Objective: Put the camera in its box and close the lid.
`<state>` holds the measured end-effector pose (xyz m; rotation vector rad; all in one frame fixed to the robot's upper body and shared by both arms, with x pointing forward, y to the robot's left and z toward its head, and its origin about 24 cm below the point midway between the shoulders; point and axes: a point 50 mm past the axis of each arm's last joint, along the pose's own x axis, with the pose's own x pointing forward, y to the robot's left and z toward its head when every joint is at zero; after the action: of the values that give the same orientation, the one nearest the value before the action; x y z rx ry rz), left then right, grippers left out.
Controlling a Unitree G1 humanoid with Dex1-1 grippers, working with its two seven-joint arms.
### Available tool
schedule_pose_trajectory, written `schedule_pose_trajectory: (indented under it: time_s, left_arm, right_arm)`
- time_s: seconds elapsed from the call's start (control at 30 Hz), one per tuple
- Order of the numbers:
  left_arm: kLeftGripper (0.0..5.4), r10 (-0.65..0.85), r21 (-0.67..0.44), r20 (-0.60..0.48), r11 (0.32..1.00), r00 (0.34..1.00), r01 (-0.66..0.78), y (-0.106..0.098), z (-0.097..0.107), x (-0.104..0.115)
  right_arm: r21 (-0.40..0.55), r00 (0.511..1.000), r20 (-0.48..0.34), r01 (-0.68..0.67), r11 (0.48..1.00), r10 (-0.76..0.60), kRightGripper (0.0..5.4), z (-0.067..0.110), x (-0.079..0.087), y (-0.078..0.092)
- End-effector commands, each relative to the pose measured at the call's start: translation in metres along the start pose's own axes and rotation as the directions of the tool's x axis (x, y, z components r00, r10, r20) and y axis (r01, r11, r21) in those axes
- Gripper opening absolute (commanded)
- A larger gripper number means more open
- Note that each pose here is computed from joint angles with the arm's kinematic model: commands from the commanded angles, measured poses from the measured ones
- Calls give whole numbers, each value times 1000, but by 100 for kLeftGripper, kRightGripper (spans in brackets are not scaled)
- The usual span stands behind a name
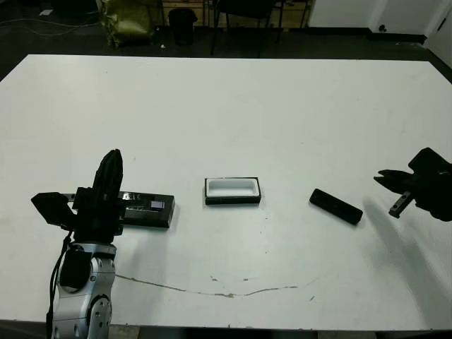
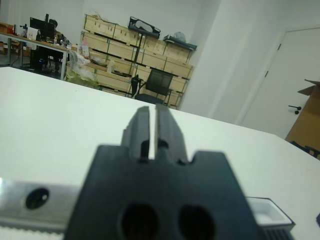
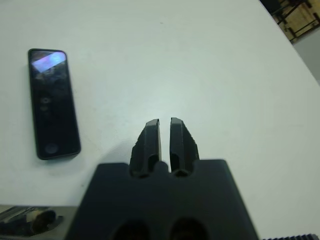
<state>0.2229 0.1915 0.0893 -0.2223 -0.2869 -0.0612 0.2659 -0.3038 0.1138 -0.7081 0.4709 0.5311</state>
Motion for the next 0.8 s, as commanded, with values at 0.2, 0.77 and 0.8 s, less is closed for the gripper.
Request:
schedule_pose_trajectory:
  time_s: [0.2,0.77,0.8]
  left_arm:
    - [2,9,7,-29,1000,1000,-9,3,-5,-4]
    - [2,17,9,-37,1000,999,-17,2,-6,-4]
    - [2,15,10,-35,1000,999,-15,2,-6,-4]
  right_arm:
    - [-11,998,-46,-46,999,45,0,-9,3,17]
    - [76,991,-27,-132,988,135,0,-25,9,34]
    - [74,992,-27,-123,990,125,0,-24,8,33]
